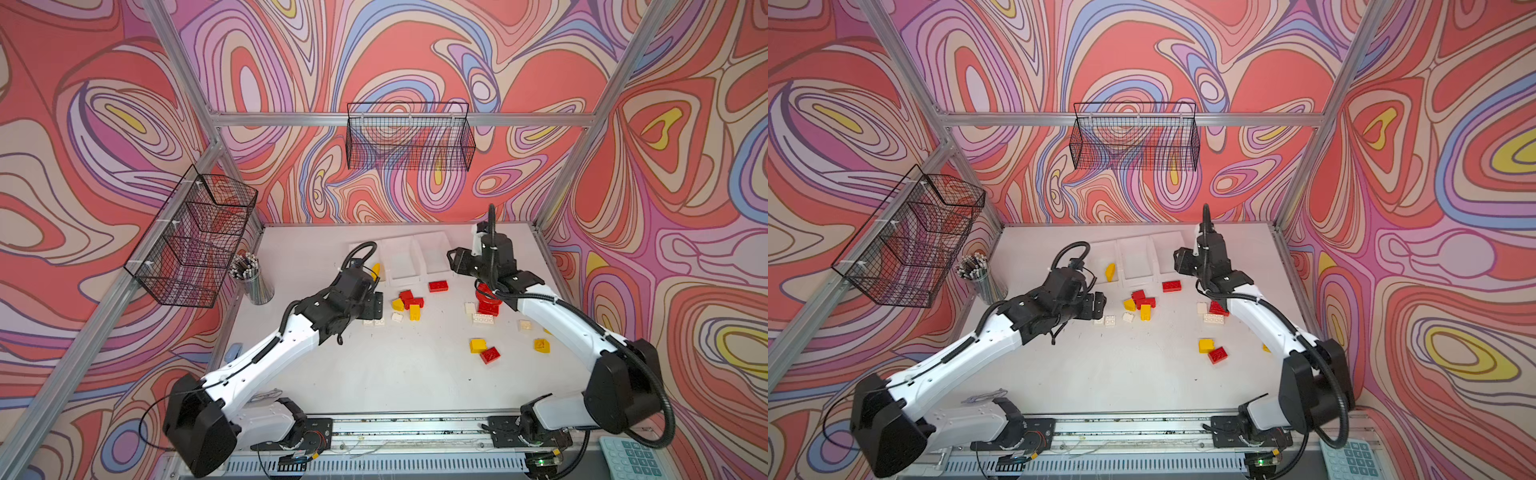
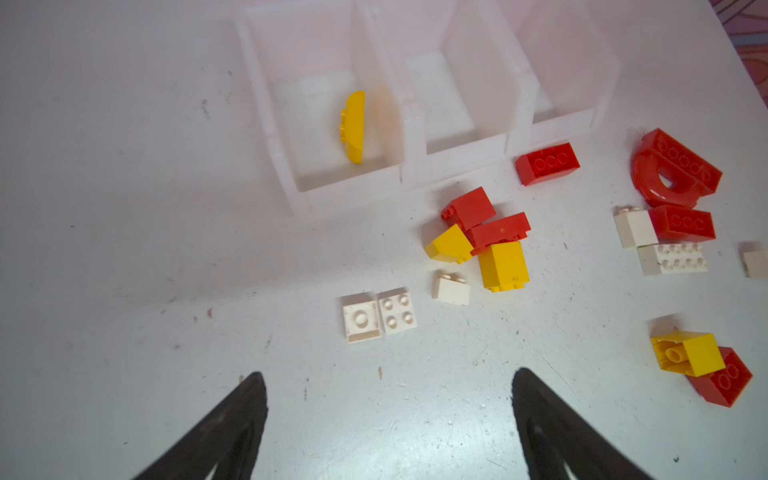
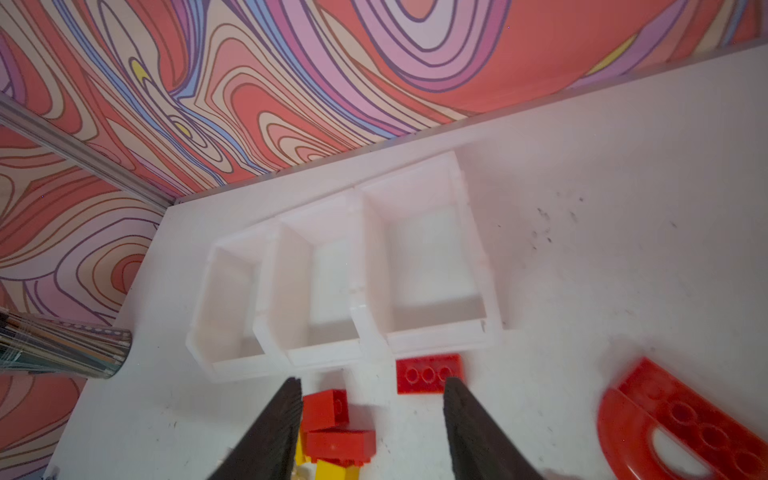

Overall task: Sort the legos into containers by color
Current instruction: 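Grasp the yellow square brick with the left gripper while the right arm withdraws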

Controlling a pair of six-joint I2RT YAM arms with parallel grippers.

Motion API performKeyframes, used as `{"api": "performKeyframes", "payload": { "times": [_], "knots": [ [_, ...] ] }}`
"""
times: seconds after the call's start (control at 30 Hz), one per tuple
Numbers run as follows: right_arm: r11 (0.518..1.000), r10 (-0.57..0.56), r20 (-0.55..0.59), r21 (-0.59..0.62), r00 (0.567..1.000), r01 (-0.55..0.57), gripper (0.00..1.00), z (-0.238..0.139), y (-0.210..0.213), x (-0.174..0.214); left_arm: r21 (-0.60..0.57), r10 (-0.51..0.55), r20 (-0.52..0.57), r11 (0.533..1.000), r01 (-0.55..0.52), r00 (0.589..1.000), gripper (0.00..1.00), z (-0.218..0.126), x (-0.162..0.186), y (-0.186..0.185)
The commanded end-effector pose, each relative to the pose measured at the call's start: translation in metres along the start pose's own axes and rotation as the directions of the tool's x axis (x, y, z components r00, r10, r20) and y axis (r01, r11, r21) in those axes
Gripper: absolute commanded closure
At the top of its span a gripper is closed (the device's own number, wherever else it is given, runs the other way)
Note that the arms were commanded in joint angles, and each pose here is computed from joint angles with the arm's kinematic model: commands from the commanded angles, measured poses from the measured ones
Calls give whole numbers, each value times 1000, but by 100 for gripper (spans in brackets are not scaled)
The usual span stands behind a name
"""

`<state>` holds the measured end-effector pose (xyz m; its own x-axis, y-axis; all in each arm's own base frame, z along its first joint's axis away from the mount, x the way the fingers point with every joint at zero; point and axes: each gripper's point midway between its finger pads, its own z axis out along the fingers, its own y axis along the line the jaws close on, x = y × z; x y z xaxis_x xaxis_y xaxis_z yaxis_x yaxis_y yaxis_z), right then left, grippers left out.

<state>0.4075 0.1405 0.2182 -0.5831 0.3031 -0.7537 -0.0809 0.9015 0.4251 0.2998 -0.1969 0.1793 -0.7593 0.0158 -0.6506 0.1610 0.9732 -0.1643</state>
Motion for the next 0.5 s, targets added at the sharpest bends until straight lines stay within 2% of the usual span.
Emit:
{"api": "performKeyframes", "payload": {
  "times": [0.0, 0.27, 0.47],
  "knots": [
    [999, 51, 1, 12, 999, -51, 38, -18, -22, 21, 4, -35, 7, 999, 35, 999, 9, 19, -10, -30],
    [994, 89, 72, 50, 993, -93, 32, -56, -50, 54, -95, 6, -63, 995, -12, 998, 8, 84, 10, -70],
    [987, 124, 134, 86, 983, -136, 32, -68, -65, 60, -99, -59, -107, 994, 48, 992, 25, 115, 21, -86]
  ]
}}
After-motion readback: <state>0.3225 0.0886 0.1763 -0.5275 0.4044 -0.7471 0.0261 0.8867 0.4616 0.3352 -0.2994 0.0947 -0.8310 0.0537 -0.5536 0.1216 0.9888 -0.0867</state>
